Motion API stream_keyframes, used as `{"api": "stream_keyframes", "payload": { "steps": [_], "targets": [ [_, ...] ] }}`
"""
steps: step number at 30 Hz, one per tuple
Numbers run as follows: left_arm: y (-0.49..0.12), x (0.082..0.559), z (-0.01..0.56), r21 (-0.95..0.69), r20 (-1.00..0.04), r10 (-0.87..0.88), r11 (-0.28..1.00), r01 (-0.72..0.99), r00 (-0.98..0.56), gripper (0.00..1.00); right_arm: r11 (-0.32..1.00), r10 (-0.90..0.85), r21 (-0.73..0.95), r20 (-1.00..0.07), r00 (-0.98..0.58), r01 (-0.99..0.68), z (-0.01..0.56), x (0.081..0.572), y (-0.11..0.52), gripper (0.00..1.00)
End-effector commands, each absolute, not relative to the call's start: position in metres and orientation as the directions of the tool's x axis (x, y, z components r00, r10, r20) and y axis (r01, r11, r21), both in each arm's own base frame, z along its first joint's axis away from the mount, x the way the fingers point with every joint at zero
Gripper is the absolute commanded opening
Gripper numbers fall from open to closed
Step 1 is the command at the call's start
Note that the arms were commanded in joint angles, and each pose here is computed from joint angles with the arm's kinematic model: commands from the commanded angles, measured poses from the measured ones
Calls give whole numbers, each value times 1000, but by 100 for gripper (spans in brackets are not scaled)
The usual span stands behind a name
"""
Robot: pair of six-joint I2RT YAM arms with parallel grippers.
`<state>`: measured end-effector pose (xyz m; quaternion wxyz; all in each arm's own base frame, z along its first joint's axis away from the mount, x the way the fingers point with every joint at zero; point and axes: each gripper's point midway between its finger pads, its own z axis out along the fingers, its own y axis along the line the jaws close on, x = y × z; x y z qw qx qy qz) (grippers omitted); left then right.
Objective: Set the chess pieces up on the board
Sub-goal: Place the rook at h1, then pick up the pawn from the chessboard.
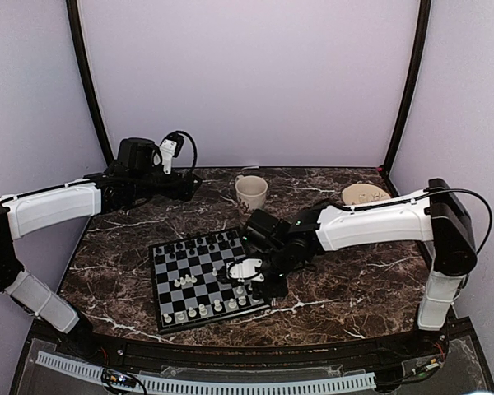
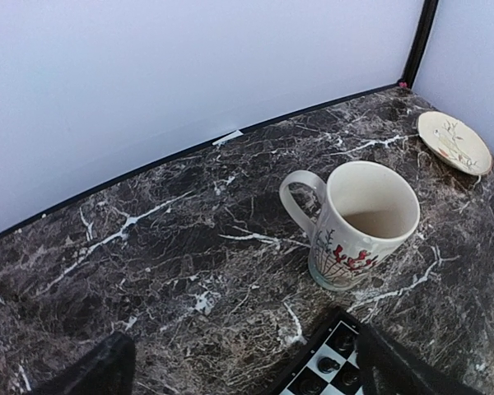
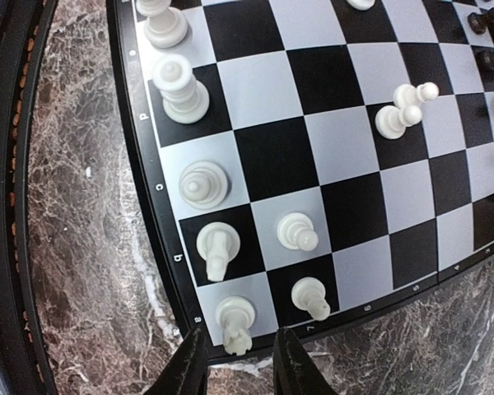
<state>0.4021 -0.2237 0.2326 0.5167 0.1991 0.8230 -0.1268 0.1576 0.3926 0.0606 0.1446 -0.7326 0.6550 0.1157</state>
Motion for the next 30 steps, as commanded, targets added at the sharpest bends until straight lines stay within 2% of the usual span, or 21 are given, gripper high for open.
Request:
{"api": "stream_keyframes", "payload": {
  "steps": [1,6,11,12,13,14,16,19,22,25,26,27,28,29,30],
  "targets": [
    [-227,399,236,-52,-903,154,888,458,-401,99,-80,-891,-90,-439,111,-993,107,160,394,29],
    [-234,402,232,-120,-868,120,891,438,-482,99,-29,-864,-75,-500,63,-997,129,172,381,29],
    [-236,395,245,-123,-900,100,876,467,-425,99,82,-826,-106,-563,-8,-991,141,205,358,31],
    [-234,393,249,-132,-903,87,877,463,-422,99,126,-804,-118,-593,-32,-985,152,213,351,43],
    [-233,391,251,-139,-902,78,878,459,-424,99,161,-778,-121,-627,-51,-979,162,222,345,93],
    [-231,389,253,-151,-900,66,880,450,-430,99,192,-744,-128,-666,-59,-973,174,229,339,99],
    [-224,387,254,-150,-899,55,893,424,-433,99,277,-697,-154,-712,-88,-949,191,244,320,100],
    [-206,393,234,-147,-872,19,943,299,-489,99,349,-700,-197,-704,-116,-916,196,267,299,100],
    [-218,399,221,-28,-843,196,914,406,-500,99,386,-708,-234,-695,-124,-892,183,273,287,100],
    [-219,400,205,-19,-796,240,908,419,-556,99,366,-746,-273,-658,-105,-890,163,273,278,100],
    [-226,393,202,-39,-783,262,884,465,-564,95,369,-750,-281,-653,-106,-886,156,274,274,100],
    [-235,386,200,-63,-776,287,851,521,-562,86,364,-742,-266,-662,-105,-893,153,274,271,100],
    [-243,377,200,-84,-773,311,813,576,-553,69,348,-734,-239,-671,-105,-907,151,271,270,100],
    [-251,368,200,-110,-769,327,779,617,-550,60,343,-724,-215,-681,-112,-914,152,269,269,100],
    [-257,360,199,-136,-761,338,752,645,-554,56,341,-718,-199,-686,-118,-919,154,268,268,100]
  ]
}}
